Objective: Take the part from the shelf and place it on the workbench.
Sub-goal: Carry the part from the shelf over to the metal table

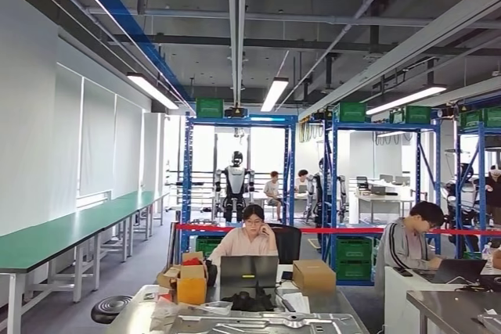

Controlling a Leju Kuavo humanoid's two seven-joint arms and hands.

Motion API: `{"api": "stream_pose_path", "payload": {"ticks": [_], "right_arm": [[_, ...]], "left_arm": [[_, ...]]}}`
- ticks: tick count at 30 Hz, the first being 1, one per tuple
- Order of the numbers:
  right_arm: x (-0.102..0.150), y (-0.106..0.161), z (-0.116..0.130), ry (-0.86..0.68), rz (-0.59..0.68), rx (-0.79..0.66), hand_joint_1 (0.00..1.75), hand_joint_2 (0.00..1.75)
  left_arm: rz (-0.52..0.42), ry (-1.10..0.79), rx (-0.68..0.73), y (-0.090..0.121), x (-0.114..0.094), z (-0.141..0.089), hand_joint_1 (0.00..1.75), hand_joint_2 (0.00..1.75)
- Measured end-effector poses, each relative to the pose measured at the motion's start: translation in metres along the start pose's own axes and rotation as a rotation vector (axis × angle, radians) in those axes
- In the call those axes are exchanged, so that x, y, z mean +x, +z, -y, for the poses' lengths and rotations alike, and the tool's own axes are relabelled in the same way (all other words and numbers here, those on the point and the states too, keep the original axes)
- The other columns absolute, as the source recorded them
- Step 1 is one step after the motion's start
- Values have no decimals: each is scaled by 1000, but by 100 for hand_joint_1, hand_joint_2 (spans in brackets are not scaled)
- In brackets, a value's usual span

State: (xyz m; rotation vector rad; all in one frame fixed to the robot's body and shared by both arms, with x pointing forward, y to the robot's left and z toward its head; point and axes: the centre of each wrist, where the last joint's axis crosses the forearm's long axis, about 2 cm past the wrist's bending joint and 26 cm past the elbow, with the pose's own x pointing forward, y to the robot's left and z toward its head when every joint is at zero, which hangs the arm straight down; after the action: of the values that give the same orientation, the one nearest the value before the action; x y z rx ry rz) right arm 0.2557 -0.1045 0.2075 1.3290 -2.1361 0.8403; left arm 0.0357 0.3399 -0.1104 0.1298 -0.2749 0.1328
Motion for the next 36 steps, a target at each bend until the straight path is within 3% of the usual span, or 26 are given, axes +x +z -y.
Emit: {"api": "stream_pose_path", "payload": {"ticks": [36], "right_arm": [[-1,4,-1,-52,21,-53,175,175]], "left_arm": [[0,2,9,0,1,-4,0,175]]}}
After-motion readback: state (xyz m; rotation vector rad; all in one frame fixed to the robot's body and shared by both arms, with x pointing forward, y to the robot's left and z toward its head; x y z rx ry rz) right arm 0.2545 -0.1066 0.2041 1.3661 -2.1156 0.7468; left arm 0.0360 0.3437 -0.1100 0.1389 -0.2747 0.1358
